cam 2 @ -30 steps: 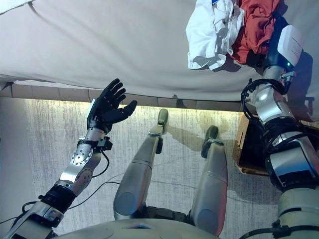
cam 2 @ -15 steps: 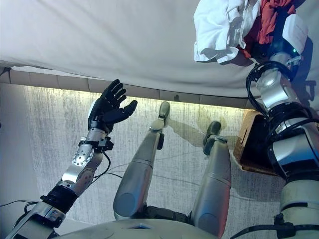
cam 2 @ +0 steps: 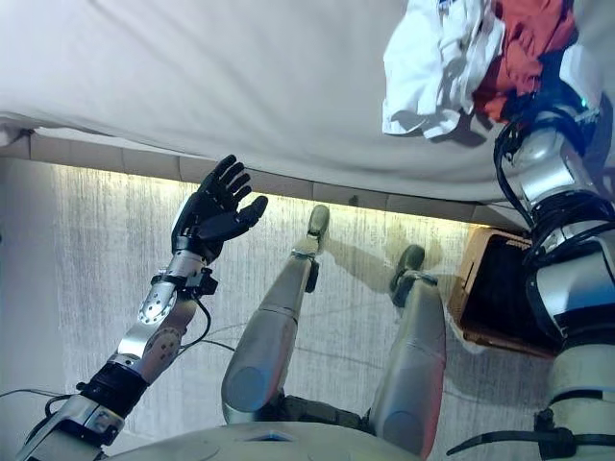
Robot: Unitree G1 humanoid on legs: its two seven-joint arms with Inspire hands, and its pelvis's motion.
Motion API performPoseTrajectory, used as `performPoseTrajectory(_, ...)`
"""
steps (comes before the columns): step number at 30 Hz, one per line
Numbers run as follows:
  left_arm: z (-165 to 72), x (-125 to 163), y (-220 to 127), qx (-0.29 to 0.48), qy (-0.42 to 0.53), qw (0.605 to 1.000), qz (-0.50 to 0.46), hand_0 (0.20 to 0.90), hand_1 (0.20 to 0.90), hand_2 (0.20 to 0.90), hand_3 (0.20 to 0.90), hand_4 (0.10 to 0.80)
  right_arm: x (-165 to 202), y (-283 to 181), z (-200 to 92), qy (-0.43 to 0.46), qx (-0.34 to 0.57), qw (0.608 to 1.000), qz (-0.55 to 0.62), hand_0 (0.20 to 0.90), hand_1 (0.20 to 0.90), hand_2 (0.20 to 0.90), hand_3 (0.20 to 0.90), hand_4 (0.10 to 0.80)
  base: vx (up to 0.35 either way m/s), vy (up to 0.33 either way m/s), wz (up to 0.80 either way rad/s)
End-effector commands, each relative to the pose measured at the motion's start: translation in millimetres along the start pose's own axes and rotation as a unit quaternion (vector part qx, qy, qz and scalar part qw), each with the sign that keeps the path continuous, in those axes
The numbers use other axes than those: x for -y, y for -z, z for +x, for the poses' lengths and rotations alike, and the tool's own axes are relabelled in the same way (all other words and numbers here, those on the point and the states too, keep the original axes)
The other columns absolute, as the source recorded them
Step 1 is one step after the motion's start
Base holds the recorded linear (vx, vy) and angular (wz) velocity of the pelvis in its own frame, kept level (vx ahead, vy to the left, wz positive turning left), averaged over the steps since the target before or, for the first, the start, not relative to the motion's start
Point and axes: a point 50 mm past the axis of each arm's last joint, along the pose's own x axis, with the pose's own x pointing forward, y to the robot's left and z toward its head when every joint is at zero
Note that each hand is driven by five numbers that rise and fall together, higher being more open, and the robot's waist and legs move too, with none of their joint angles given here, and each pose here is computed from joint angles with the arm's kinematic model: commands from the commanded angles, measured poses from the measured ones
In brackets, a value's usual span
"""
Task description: Pick up the clothes from the bed and place them into the basket
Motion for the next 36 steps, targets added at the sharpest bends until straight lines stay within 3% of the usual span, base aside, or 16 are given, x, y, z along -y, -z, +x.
performPoseTrajectory(1,-5,-14,-30,0.075,-0.002,0.997,0.005,0.9,0.9,0.9,0.9,0.8,45,17,3,0.052,0.007,0.998,-0.017,0.3,0.3,0.3,0.2,0.1,0.107,0.084,-0.35)
performPoseTrajectory(9,-9,-22,-27,0.049,-0.01,0.999,0.012,0.9,0.9,0.9,0.9,0.8,54,39,-16,0.059,0.041,0.997,-0.035,0.3,0.3,0.3,0.2,0.1,0.145,0.045,-0.32)
performPoseTrajectory(17,-19,-28,9,-0.039,-0.025,0.999,0.01,0.9,0.9,0.9,0.9,0.8,81,65,-30,0.085,0.049,0.993,-0.072,0.3,0.3,0.3,0.2,0.1,0.098,0.025,-0.25)
performPoseTrajectory(23,-13,-24,25,-0.071,-0.032,0.997,-0.001,0.9,0.9,0.9,0.9,0.8,95,80,-39,0.121,0.032,0.991,-0.045,0.3,0.3,0.3,0.2,0.1,-0.027,0.006,-0.26)
performPoseTrajectory(31,-8,-17,39,-0.1,-0.025,0.995,0.018,0.9,0.9,0.9,0.9,0.8,74,97,-53,0.084,0.0,0.996,-0.017,0.3,0.3,0.3,0.2,0.1,-0.02,0.018,-0.29)
performPoseTrajectory(36,1,-10,40,-0.096,-0.015,0.995,0.02,0.9,0.9,0.9,0.9,0.8,47,126,-65,0.013,-0.058,0.997,-0.039,0.3,0.3,0.3,0.2,0.1,0.009,0.027,-0.36)
